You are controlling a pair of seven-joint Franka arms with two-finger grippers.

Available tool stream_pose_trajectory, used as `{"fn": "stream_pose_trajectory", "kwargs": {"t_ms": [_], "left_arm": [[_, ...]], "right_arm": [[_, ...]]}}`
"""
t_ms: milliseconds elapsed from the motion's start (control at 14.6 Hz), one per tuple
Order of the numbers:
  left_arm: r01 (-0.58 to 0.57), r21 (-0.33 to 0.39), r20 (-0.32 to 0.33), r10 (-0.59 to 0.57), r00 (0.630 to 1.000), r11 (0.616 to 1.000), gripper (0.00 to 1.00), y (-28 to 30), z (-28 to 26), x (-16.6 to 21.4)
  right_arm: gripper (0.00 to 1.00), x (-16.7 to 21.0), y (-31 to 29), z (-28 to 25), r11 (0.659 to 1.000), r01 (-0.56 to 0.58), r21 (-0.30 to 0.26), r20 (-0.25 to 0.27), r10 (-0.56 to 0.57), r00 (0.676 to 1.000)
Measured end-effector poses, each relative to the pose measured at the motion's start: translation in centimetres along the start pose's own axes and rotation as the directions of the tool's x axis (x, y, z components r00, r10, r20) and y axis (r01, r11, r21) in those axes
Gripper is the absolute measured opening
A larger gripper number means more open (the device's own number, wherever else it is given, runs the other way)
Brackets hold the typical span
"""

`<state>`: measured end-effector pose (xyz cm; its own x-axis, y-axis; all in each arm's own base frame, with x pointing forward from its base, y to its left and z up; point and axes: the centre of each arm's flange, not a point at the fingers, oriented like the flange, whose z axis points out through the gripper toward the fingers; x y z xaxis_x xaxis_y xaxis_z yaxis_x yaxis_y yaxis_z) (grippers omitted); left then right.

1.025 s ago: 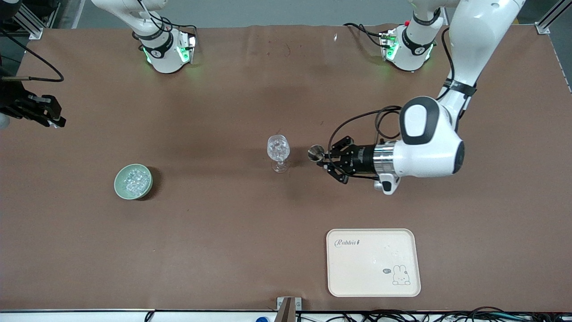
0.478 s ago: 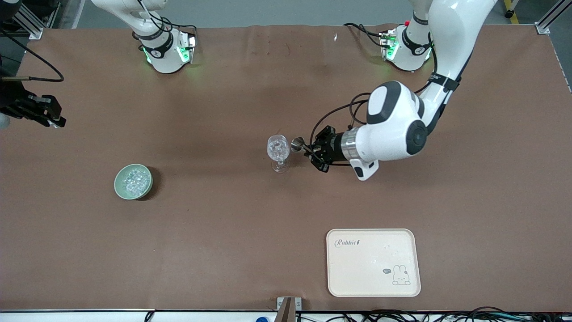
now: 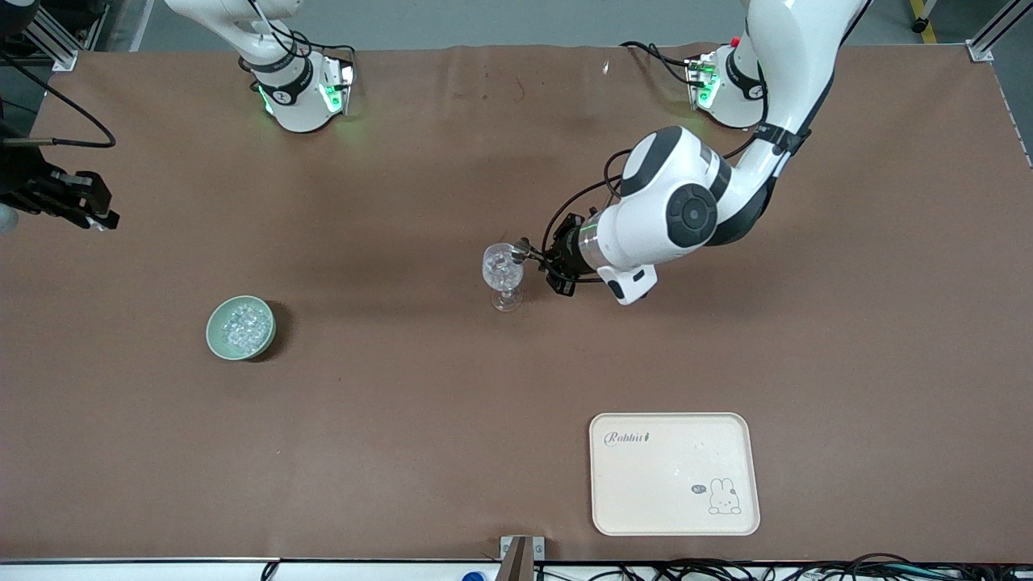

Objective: Pour wine and add ice with both arms
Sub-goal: 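Carry the jigger with the left gripper over the wine glass, then tilt the jigger with the left gripper to pour into the glass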

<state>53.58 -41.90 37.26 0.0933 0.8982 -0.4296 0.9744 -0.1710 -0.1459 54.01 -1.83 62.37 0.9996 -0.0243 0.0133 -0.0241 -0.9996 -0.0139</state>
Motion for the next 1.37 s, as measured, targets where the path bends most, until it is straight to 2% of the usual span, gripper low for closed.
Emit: {"fn": "stream_pose_trajectory", "kwargs": {"t_ms": [410,615,957,1367], "left_arm": [[0.037,-0.039,-0.021,-0.038,0.999,0.999,0.21,0.2,-1.1,-1.2],[0.045,-0.084,-0.075,-0.051,0.996,0.995,0.21,0.2,-1.4,-1.9],[0.008,-0.095,-0.141,-0.022,0.990,0.995,0.21,-1.3,0.1,-4.0],[-0.020,-0.122,-0.229,-0.009,0.973,0.992,0.21,-1.9,1.7,-4.8]], "right_arm": [[0.33,0.0,0.0,0.0,1.000,0.000,0.000,0.002,0.000,1.000],[0.33,0.0,0.0,0.0,1.000,0.000,0.000,0.002,0.000,1.000],[0.33,0.0,0.0,0.1,1.000,0.000,0.000,0.005,0.000,1.000],[0.33,-0.1,0.0,0.1,1.000,0.000,0.000,0.006,0.000,1.000]]}}
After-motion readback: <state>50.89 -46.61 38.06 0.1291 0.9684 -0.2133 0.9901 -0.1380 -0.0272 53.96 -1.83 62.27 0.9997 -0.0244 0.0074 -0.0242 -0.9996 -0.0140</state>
